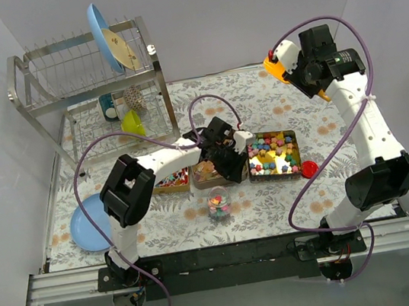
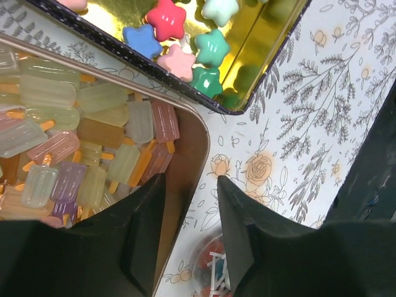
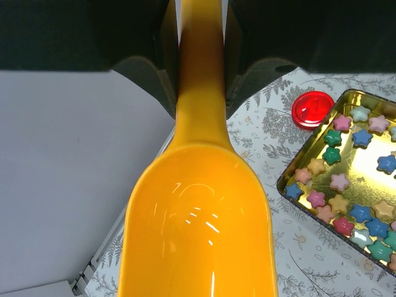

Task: Pack the candies
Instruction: Move the storage box to the center of the board.

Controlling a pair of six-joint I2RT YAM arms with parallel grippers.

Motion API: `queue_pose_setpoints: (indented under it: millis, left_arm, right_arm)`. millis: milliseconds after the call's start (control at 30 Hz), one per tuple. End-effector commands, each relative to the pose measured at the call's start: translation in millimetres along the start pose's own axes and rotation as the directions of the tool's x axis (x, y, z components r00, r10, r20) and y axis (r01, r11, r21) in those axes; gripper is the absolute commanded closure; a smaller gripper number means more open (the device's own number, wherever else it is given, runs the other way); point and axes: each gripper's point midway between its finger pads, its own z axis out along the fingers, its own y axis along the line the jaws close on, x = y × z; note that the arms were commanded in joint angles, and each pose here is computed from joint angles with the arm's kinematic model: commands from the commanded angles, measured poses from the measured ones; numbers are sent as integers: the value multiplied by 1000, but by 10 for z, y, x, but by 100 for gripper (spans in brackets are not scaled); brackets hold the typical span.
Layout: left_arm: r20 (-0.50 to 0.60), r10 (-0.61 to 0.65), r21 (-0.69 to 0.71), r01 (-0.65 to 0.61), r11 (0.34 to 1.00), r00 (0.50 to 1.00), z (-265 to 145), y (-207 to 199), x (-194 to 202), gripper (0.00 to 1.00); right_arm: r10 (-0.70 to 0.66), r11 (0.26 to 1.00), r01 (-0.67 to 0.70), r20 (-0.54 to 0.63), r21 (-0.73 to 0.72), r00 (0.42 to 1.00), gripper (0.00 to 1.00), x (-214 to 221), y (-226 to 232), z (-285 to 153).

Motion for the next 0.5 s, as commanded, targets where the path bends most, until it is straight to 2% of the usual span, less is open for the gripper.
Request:
queue_pose_setpoints:
  millis: [0, 33, 167, 233, 367, 400, 433, 467]
  left_arm:
    - [134, 39, -73, -29, 997, 990, -357, -51, -502, 59]
    - [180, 58, -87, -43, 995, 982, -515, -89, -673, 58]
    - [279, 37, -105, -8, 994, 960, -919, -53, -874, 52]
    - [335, -51, -77, 82, 994, 941, -1082, -11, -916, 50]
    - [451, -291, 88, 282, 955, 843, -1671, 210, -963, 48]
    - [451, -318, 158, 276, 948, 834, -1755, 142, -946, 48]
    - [477, -365, 207, 301, 931, 800, -1900, 191, -972, 47]
    - [459, -405, 250, 323, 913, 791, -1881, 190, -864, 47]
  right_arm:
    - [-17, 1000, 18, 57, -19, 998, 99, -97, 1, -106]
    - [-26, 999, 28, 63, -35, 998, 99, -109, 30, -106]
    - [-67, 986, 79, 88, -150, 994, 99, -113, 257, -83]
    - [-107, 969, 135, 140, -205, 984, 99, -173, 422, -117]
    - [-193, 925, 246, 198, -290, 961, 99, -131, 857, -120]
    - [-207, 913, 277, 245, -300, 947, 99, -173, 955, -216]
    - [-243, 891, 330, 288, -311, 926, 99, -191, 1050, -262]
    - [-260, 867, 364, 313, -342, 914, 99, -140, 1229, -223]
